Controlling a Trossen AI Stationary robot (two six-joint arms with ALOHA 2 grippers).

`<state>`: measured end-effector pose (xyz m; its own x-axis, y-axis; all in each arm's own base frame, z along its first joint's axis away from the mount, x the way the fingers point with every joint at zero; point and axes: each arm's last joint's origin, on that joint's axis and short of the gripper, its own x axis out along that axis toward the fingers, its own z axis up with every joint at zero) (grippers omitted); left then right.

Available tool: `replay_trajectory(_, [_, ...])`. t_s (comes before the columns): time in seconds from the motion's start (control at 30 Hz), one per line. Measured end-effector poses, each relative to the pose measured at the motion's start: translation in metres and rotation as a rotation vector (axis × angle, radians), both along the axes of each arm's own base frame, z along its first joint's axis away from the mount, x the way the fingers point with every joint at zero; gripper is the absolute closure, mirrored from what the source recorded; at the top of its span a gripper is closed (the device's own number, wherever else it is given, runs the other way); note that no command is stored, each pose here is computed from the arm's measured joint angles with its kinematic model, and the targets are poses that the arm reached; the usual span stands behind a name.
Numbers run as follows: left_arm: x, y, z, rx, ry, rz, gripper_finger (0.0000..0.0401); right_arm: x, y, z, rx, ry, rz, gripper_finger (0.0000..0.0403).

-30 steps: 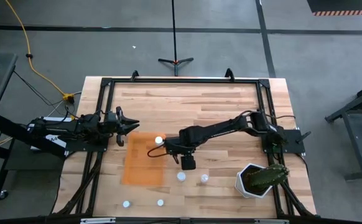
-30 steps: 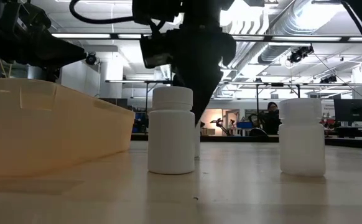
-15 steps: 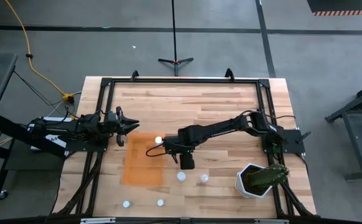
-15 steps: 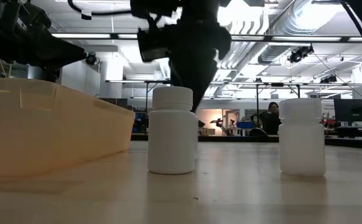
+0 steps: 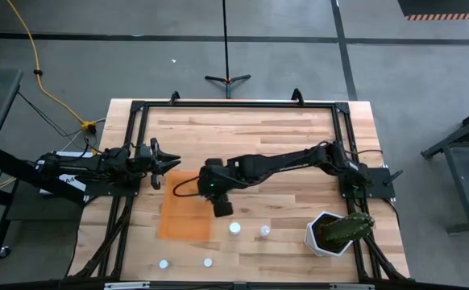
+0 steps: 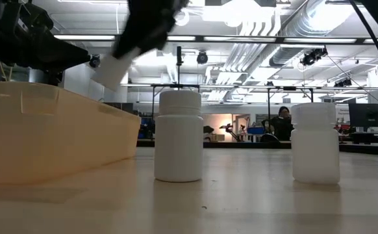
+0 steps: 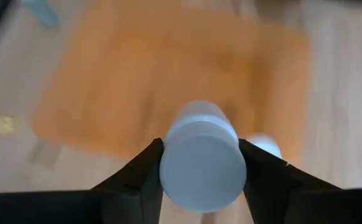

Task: Pick and place pill bottles into a basket
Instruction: Put the top white pill bottle into the orange bin

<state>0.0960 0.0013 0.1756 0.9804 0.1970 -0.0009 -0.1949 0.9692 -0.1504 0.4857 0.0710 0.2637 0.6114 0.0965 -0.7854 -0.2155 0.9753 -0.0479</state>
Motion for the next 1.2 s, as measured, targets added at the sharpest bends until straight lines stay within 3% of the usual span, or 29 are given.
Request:
replay_trajectory(0.2, [0.000,0.000,-0.001,0.001,0.010,0.000,0.0290,0.014,0.001,-0.018,0.001,-0.047,0.060,0.0239])
replay_trajectory(0.43, [0.000,0.000,-0.001,0.001,0.011,0.001,0.0290,0.023,-0.004,-0.055,-0.008,0.039,0.070,0.0234])
replay_trajectory(0.7, [0.000,0.000,-0.001,0.001,0.015,0.002,0.0290,0.020,-0.011,-0.058,-0.022,0.088,0.058,0.0236])
replay_trajectory(1.2, [0.000,0.000,-0.001,0.001,0.015,0.004,0.0290,0.019,-0.017,-0.059,-0.015,0.111,0.053,0.0192])
